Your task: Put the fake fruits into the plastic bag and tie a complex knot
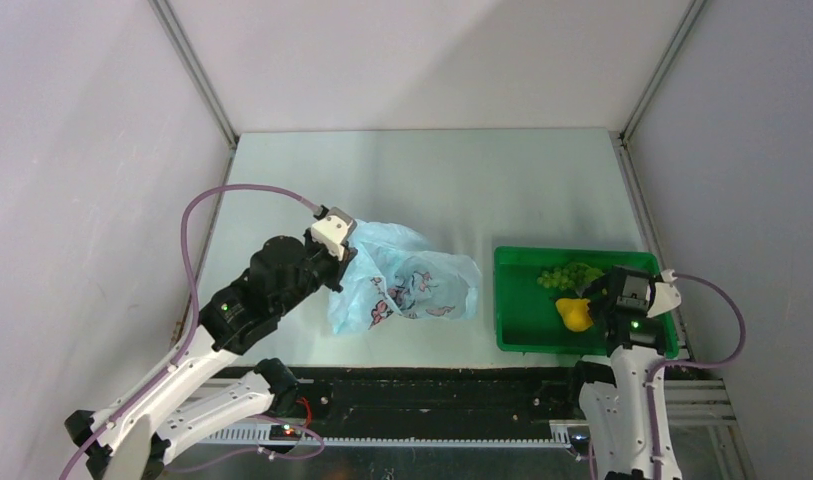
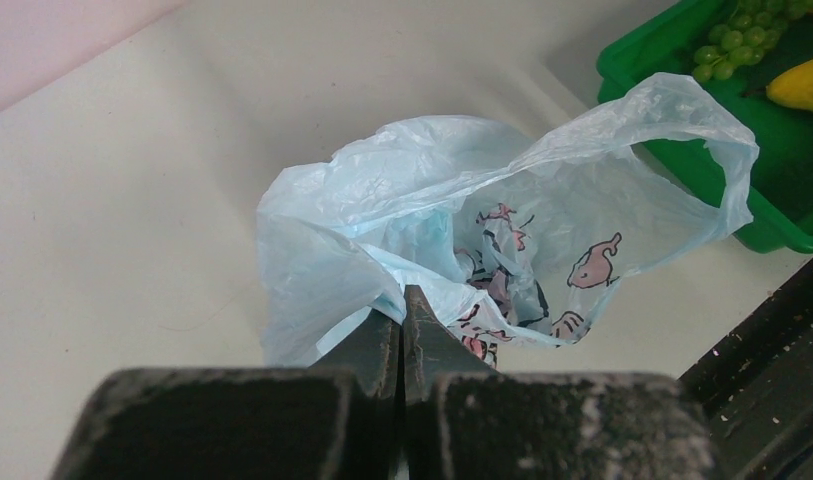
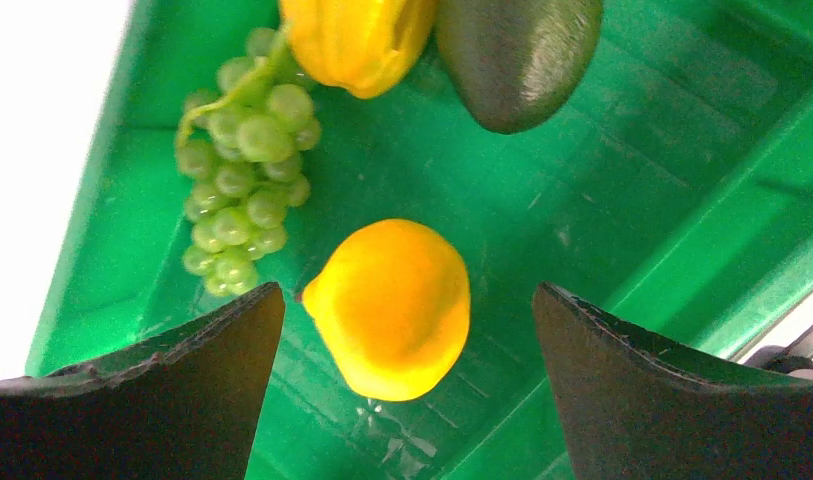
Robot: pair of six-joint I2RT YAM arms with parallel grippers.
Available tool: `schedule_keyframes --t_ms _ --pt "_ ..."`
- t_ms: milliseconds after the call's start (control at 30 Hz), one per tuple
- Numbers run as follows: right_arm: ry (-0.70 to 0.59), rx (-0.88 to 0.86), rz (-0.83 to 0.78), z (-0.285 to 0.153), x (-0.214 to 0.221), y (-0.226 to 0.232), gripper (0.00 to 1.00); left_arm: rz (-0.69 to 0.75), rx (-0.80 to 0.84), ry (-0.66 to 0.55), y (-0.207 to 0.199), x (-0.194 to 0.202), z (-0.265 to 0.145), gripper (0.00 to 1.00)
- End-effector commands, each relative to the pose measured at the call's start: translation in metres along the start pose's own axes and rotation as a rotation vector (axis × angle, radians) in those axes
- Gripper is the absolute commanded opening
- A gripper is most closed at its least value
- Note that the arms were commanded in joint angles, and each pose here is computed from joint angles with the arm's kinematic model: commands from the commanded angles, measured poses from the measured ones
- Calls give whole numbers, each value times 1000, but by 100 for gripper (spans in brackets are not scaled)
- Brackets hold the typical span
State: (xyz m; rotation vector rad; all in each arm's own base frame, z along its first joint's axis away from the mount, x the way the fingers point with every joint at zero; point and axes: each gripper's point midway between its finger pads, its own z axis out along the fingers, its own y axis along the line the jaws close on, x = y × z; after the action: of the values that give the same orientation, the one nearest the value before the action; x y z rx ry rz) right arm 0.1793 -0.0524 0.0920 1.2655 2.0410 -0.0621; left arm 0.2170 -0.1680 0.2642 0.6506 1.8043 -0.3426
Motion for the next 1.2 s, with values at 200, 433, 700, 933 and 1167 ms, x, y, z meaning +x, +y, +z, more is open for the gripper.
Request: schedule_keyframes --t_ms 200,433,700,933,1167 --pt "124 -131 -36 31 28 32 99 -28 27 -23 -5 -3 2 0" --pt "205 -101 -106 42 55 39 99 -28 32 -12 -7 -1 4 0" --pt "141 -71 -88 39 44 32 97 -29 42 -8 -9 0 6 0" --pt "95 -61 -89 37 34 25 85 -31 47 -11 -10 -1 5 0" --pt "124 -74 -110 39 41 24 81 -32 50 -12 -10 -1 5 0"
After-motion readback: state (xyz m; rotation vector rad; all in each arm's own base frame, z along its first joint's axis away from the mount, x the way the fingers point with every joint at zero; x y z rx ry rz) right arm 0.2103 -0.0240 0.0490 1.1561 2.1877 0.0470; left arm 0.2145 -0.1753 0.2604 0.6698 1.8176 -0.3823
